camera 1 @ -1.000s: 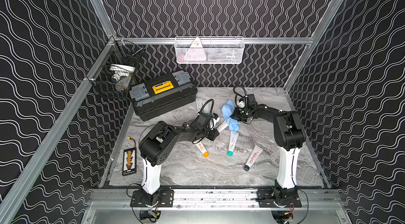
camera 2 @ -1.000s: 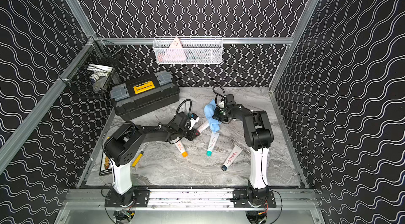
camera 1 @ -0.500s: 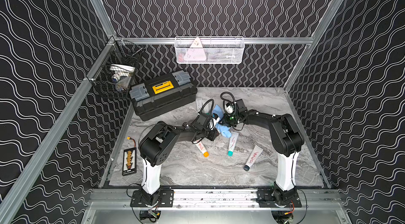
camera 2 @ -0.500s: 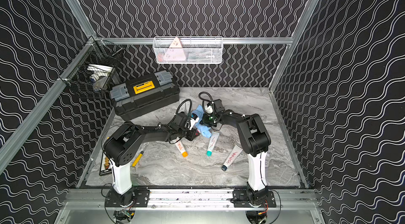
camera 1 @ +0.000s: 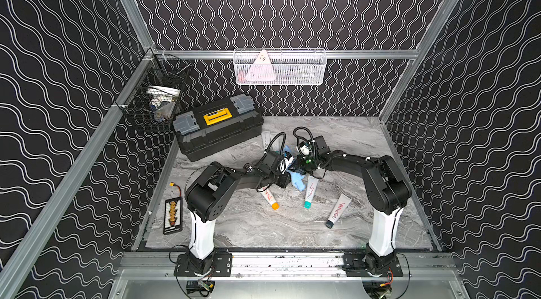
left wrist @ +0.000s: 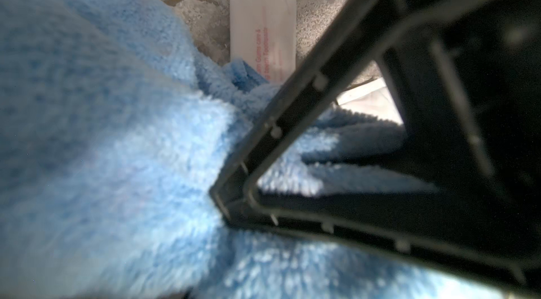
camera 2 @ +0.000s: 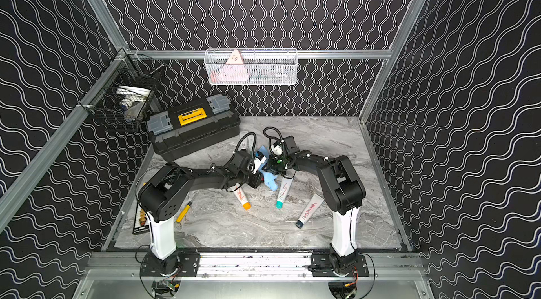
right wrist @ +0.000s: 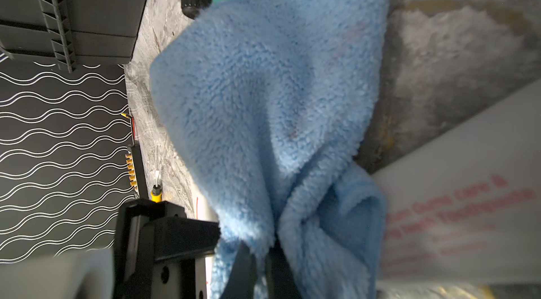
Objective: Wipe the surface of the toothpaste tube
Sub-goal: Wipe the dirt from the toothpaste tube, then move the toothpaste to the center of the board, then adjust the toothpaste at the center of the board.
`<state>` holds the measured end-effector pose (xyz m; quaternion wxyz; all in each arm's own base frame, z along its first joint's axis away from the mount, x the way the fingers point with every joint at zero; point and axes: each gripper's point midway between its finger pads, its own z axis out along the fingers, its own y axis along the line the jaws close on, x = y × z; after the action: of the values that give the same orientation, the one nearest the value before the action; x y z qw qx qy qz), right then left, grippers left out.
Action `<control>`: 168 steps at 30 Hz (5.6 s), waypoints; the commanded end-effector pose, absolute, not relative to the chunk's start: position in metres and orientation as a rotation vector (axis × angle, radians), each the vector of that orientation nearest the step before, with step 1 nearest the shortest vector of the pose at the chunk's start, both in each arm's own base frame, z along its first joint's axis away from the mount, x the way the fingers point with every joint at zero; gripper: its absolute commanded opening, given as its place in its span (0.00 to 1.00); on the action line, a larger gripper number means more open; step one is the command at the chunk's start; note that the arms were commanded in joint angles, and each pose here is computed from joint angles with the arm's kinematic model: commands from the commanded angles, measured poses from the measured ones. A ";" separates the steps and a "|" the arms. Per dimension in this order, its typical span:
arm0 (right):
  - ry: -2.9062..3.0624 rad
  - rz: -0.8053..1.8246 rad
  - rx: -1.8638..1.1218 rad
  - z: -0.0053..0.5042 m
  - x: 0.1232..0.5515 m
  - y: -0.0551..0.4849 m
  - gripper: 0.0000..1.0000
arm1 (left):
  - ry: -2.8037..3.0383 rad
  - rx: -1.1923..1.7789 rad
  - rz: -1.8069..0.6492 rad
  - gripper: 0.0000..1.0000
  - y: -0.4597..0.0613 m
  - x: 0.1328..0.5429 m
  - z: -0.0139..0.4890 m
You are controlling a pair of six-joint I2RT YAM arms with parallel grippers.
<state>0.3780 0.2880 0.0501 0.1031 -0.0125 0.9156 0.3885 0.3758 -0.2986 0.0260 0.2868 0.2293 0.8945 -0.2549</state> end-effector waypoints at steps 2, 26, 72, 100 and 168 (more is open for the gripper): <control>2.798 1.099 -0.015 0.032 0.366 0.279 0.00 | 2.409 0.610 -0.649 0.16 -0.293 0.375 0.022; 2.767 0.870 0.258 0.006 0.441 0.175 0.00 | 2.401 0.610 -0.654 0.16 -0.293 0.374 0.025; 2.146 0.901 0.328 0.230 0.454 0.086 0.00 | 2.476 -0.318 -0.254 0.17 -0.285 0.497 0.030; 2.142 0.984 0.358 0.223 0.451 0.086 0.00 | 2.471 0.175 -0.311 0.54 -0.303 0.412 0.121; 2.595 0.736 0.283 0.108 0.375 0.138 0.00 | 2.311 0.863 -0.507 0.24 -0.339 0.296 0.033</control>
<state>0.3719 0.1354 0.1083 0.2036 0.1134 0.9339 0.2711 0.2897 -0.3395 0.0239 0.2864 0.3084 0.8874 -0.1880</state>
